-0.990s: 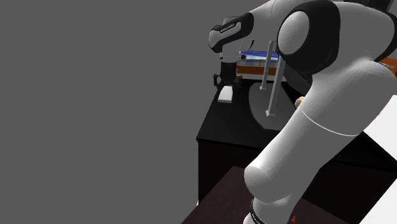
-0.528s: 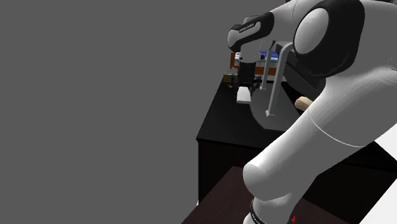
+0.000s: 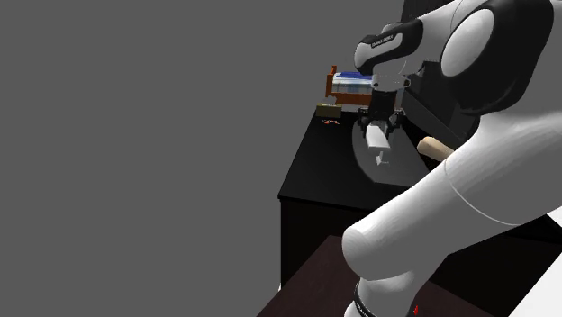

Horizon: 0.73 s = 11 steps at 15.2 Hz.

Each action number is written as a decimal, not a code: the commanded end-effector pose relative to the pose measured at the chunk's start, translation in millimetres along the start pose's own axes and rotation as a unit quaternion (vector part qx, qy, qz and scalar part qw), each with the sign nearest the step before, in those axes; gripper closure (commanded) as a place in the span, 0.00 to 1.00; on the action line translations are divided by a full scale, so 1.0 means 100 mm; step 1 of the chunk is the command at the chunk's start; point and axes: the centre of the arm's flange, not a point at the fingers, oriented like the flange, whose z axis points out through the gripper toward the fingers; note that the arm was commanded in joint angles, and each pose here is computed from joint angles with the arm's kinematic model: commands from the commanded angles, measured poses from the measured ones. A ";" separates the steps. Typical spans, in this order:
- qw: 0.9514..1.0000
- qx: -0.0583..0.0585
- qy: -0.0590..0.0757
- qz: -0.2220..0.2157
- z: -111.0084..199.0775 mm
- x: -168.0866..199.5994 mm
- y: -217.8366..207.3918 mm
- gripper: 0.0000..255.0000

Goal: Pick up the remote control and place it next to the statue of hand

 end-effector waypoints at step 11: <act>1.000 0.000 0.000 -0.001 0.00 -0.01 1.59 1.00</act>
